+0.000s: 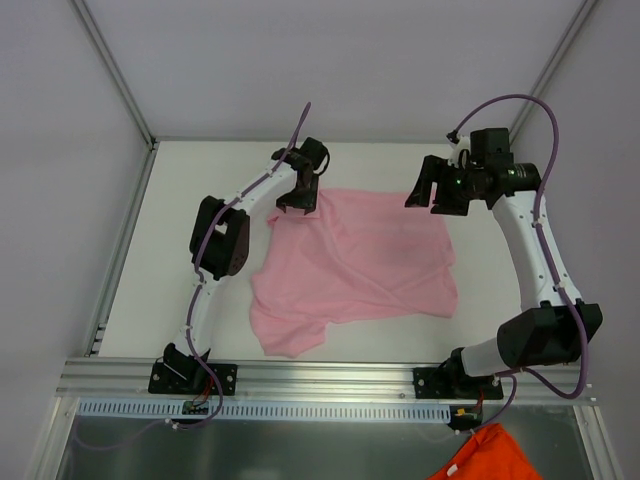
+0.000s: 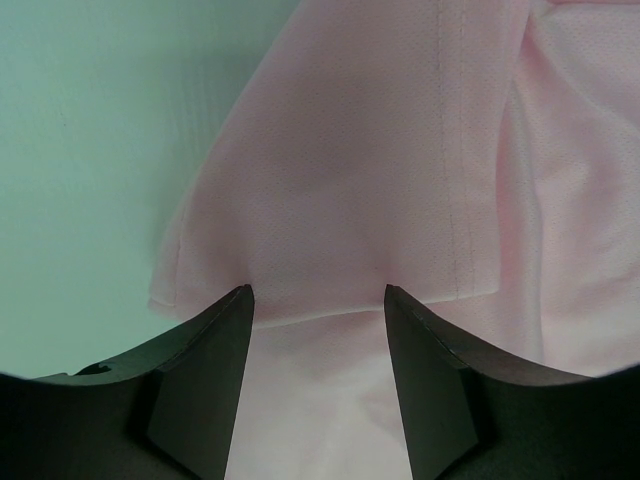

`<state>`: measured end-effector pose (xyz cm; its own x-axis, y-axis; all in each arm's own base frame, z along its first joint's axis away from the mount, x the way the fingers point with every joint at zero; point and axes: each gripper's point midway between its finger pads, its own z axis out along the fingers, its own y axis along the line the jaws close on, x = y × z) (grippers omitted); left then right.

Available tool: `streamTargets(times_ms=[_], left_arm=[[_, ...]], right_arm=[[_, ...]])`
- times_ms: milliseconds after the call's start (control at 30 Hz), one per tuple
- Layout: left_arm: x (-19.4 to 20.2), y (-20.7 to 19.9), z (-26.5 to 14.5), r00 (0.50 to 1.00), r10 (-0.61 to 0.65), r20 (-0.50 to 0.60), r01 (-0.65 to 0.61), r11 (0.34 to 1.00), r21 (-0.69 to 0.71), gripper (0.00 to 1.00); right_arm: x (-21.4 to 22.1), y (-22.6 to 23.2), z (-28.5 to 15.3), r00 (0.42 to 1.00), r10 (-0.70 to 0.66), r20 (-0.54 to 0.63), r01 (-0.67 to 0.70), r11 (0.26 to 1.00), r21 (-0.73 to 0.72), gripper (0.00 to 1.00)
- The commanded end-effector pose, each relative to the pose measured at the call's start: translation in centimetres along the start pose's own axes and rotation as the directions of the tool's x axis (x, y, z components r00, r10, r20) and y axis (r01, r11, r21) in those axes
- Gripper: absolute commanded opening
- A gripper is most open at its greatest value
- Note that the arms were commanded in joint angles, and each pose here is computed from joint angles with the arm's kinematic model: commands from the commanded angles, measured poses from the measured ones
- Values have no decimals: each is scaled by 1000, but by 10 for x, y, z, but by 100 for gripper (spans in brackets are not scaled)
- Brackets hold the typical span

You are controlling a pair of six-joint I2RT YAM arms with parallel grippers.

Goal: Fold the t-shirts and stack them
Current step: Flatten out the tshirt

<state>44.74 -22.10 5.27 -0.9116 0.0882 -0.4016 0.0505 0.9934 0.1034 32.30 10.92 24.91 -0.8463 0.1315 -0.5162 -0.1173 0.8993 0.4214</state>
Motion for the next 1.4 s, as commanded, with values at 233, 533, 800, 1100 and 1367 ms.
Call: streamTargets(times_ms=[233,533,800,1100,1367], left_arm=[[15,17,12,998,9,-65,-14,997,-78,31],[17,25,12,998,10,-66,-18,993,-117,0],[2,26,-5,1000,-11,3,11,994,-107,0],[-34,24,-41,987,-72,143,80,995,-55,0],[-58,31,-57,970,-105,218,123,990,-73,0]], right_arm=[[-4,7,-23,998,-46,53,45,999,5,76],[0,4,-20,998,-44,47,43,999,16,76],[8,3,-15,999,-38,27,38,999,4,76],[21,1,-12,999,-43,5,43,999,1,76],[38,0,-9,998,-62,-30,62,998,7,75]])
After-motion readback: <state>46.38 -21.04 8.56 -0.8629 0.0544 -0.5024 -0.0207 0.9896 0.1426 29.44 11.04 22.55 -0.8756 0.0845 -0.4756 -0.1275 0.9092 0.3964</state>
